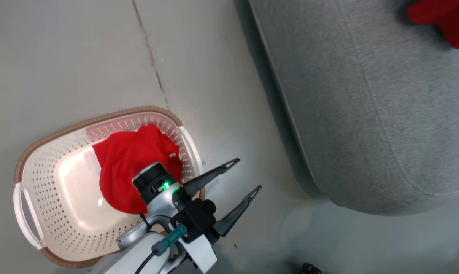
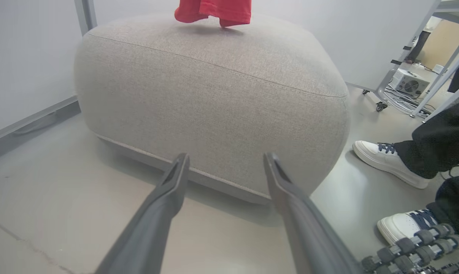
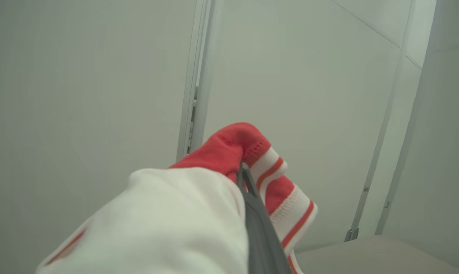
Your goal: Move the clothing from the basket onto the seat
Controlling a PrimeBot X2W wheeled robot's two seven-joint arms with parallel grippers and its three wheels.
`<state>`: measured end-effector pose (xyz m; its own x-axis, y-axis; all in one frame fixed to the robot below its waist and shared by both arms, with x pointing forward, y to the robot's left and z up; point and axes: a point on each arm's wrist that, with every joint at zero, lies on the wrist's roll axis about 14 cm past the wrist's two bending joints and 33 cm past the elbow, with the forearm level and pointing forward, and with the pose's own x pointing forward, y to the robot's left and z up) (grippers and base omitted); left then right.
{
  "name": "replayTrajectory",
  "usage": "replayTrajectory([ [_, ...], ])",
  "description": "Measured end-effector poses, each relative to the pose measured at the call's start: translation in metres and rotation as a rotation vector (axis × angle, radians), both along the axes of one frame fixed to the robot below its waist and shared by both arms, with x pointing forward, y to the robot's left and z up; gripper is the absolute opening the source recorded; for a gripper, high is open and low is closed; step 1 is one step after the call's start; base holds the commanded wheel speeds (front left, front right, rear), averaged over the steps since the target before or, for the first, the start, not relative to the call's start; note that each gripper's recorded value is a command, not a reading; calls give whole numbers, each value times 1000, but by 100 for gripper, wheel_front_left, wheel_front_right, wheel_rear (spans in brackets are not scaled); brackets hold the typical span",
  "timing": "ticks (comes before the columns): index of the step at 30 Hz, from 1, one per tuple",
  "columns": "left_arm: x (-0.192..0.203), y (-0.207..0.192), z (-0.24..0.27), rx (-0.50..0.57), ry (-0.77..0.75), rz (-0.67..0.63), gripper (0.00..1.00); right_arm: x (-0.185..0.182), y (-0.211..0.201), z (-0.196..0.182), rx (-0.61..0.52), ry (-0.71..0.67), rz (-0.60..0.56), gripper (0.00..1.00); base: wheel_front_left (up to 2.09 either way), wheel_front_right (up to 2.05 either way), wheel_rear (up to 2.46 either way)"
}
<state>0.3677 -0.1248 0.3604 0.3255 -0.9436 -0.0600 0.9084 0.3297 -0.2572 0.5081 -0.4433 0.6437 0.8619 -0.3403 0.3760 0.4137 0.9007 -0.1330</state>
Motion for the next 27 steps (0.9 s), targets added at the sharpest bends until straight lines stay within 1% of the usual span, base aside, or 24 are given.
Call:
replayTrajectory([
  [3,7,3,-11,1,17,13,100,11,-15,-35,17,84,-51,0,0,0,0],
  [6,13,7,-21,-10,69,47,100,19,-27,-68,3,181,-95,0,0,0,0],
  [9,23,14,-30,1,67,70,100,26,-31,-103,0,273,-120,0,0,0,0],
  [12,26,18,-38,6,87,88,100,25,-38,-143,-5,385,-152,0,0,0,0],
  [13,25,19,-40,3,100,92,100,23,-39,-159,-8,438,-160,0,0,0,0],
  [15,27,22,-42,-2,115,106,100,17,-38,-197,-45,587,-159,0,0,0,0],
  [18,30,27,-47,4,124,122,100,8,-35,-238,5,690,-170,0,0,0,0],
  [20,31,28,-48,5,127,127,100,5,-33,-252,14,732,-170,0,0,0,0],
  [24,31,27,-47,-1,134,131,100,1,-36,-257,25,757,-183,0,0,0,0],
  [25,31,27,-46,-2,135,132,100,1,-36,-256,22,758,-182,38,0,0,0],
  [26,32,27,-45,-4,134,135,100,2,-36,-253,28,752,-185,100,0,0,0],
  [27,33,27,-43,-5,130,136,100,2,-36,-251,31,746,-185,100,0,0,0],
])
